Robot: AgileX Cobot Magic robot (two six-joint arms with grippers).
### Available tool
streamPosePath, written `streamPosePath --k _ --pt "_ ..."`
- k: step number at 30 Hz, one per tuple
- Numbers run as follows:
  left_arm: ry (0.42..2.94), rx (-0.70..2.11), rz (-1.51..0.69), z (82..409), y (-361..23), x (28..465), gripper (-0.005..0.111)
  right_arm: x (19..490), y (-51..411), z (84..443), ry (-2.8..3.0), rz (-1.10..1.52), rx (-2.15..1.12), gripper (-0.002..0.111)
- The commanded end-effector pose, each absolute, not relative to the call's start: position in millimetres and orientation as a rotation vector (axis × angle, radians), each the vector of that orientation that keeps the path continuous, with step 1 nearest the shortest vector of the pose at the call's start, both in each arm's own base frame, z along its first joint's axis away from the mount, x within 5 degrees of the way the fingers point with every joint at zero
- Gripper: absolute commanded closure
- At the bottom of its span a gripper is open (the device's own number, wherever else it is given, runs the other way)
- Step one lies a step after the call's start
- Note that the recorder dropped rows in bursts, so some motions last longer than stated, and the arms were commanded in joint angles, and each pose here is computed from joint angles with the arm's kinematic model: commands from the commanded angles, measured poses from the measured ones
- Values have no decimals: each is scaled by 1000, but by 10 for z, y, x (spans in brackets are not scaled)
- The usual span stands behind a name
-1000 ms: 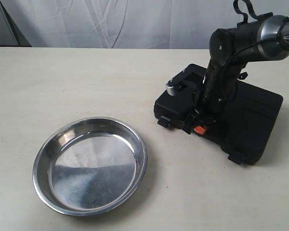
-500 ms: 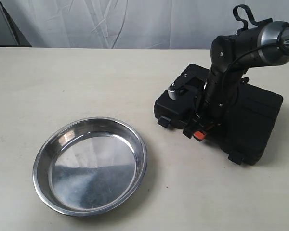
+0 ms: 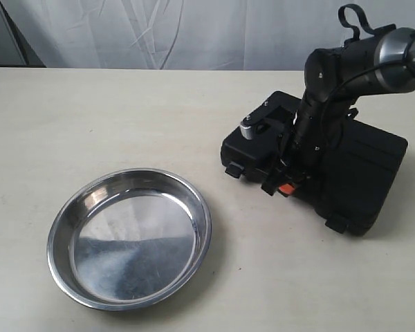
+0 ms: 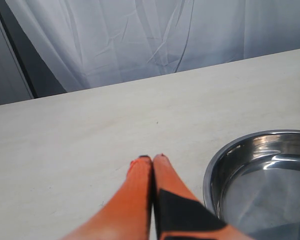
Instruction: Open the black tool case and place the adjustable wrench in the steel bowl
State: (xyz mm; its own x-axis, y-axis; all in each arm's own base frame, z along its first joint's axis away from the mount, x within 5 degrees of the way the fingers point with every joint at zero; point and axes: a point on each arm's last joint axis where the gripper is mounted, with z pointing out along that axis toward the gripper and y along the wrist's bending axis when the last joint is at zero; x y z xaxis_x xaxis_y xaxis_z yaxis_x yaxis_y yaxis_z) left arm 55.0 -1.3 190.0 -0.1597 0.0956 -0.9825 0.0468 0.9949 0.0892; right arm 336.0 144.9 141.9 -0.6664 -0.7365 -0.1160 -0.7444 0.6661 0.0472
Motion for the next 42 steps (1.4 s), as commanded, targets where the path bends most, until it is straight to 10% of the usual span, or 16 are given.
streamPosePath --k 1,42 --pt "1719 100 39 1915 -14 554 106 3327 1452 1739 2734 184 -1154 109" --pt "1719 100 39 1915 -14 554 106 3368 953 3016 2144 -612 -999 109"
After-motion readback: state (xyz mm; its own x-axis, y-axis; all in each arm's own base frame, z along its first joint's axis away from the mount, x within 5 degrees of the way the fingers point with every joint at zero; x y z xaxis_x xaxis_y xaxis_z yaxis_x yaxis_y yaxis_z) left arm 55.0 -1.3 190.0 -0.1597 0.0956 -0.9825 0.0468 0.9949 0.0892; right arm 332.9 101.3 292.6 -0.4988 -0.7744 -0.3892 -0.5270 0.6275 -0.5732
